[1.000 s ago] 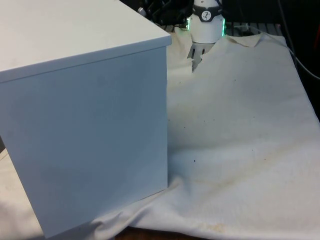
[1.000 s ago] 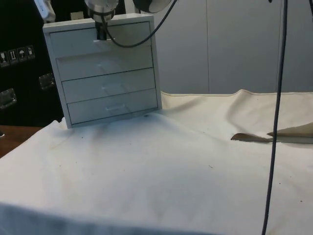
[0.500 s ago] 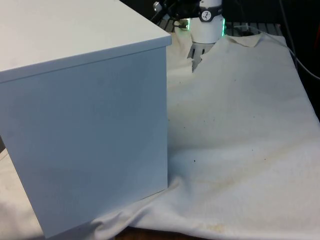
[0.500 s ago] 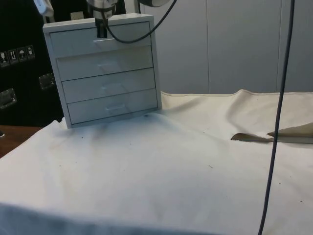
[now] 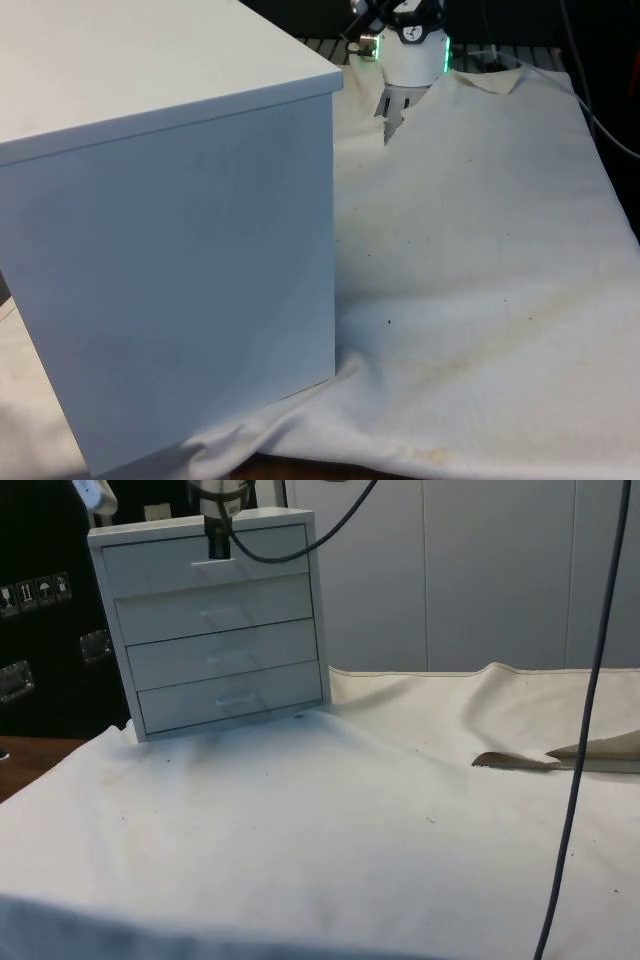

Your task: Open the drawer, then close it.

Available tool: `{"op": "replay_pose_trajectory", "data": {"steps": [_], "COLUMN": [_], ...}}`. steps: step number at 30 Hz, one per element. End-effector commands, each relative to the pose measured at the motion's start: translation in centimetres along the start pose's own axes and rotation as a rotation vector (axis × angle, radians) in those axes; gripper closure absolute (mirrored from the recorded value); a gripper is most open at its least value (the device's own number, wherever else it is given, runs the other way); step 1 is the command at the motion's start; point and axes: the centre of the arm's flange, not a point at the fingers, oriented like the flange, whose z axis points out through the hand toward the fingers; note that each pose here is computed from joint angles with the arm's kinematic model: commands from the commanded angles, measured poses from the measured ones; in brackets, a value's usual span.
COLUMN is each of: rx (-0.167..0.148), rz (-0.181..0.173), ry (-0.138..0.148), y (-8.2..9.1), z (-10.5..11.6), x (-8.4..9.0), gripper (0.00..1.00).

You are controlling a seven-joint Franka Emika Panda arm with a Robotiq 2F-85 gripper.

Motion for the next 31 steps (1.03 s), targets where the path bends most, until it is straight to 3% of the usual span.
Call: {"op": "replay_pose_trajectory", "data": {"steps": [1,13,17,19,23,30,31], "rx": [-0.007,-0.001,0.0,0.0,0.0,0.0,0.0], "rz": [0.0,0.003,0.001,0.001,0.001,0.002,0.002], "ry": [0.005,-0.004,-0.004,-0.004,-0.004,-0.004,-0.004], "y": [-0.18,-0.18,-0.26,-0.26,-0.26,-0.26,-0.26], "z": [-0.39,-0.42,-0.42,-0.42,-0.42,-0.42,-0.42], "x": [-0.1,-0.09,-0.07,-0.07,-0.07,-0.07,-0.07], "gripper": [1.0,1.0,0.8,0.61,0.45,0.04,0.04]}}
